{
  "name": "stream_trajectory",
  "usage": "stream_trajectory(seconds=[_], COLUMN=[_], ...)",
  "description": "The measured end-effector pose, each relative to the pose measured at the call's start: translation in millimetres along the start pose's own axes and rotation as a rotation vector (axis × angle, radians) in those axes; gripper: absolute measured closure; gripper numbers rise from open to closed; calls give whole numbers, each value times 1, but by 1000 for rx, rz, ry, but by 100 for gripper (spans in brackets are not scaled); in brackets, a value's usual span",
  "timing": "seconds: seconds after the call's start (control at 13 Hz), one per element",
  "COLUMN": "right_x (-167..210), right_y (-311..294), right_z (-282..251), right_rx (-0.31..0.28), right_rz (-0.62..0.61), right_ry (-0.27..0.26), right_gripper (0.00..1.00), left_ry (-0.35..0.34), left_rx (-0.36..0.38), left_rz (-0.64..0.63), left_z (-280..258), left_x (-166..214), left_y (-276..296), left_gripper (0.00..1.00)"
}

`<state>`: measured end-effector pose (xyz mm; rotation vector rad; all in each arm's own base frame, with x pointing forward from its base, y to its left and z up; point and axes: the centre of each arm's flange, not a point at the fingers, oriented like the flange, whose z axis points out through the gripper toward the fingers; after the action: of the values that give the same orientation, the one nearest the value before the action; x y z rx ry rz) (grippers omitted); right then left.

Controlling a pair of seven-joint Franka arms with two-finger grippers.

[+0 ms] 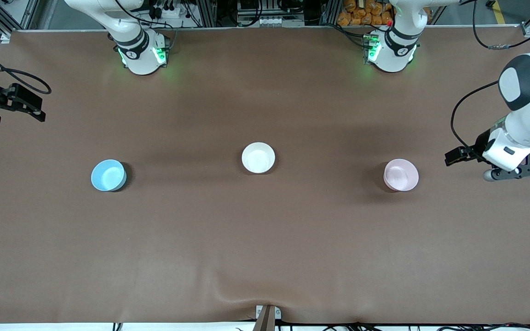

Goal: Stack pink and blue bowls on white bowl
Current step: 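Move the left gripper down to the pink bowl's rim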

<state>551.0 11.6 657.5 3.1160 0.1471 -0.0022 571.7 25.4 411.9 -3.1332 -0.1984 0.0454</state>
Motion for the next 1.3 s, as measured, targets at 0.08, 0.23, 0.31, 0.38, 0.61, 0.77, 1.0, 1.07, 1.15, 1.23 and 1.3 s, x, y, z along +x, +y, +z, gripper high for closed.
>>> stream_trajectory(seconds=[0.08, 0.23, 0.31, 0.38, 0.61, 0.77, 1.0, 1.07, 1.15, 1.23, 1.3], right_x=[0, 0, 0, 0, 0, 0, 0, 0, 0, 0, 0], right_y=[0, 0, 0, 0, 0, 0, 0, 0, 0, 0, 0], right_z=[0, 0, 0, 0, 0, 0, 0, 0, 0, 0, 0], right_rx=[0, 0, 0, 0, 0, 0, 0, 0, 0, 0, 0], right_rz=[0, 0, 0, 0, 0, 0, 1, 1, 1, 1, 1], right_ry=[0, 0, 0, 0, 0, 0, 0, 0, 0, 0, 0], right_gripper=[0, 0, 0, 0, 0, 0, 0, 0, 0, 0, 0], left_ry=[-6, -21, -29, -32, -21, -7, 13, 11, 12, 19, 26], left_rx=[1, 2, 2, 3, 2, 0, -2, -2, -3, -4, -6], left_rz=[0, -1, -2, -5, -8, -6, -2, 0, 3, 7, 12], left_z=[4, 13, 19, 26, 51, 76, 114, 122, 128, 135, 142], left_x=[1, 2, 3, 5, 14, 15, 3, -1, -5, -9, -13], left_y=[0, 0, -1, -2, -3, -2, -1, 0, 1, 3, 6], left_gripper=[0, 0, 0, 0, 0, 0, 0, 0, 0, 0, 0])
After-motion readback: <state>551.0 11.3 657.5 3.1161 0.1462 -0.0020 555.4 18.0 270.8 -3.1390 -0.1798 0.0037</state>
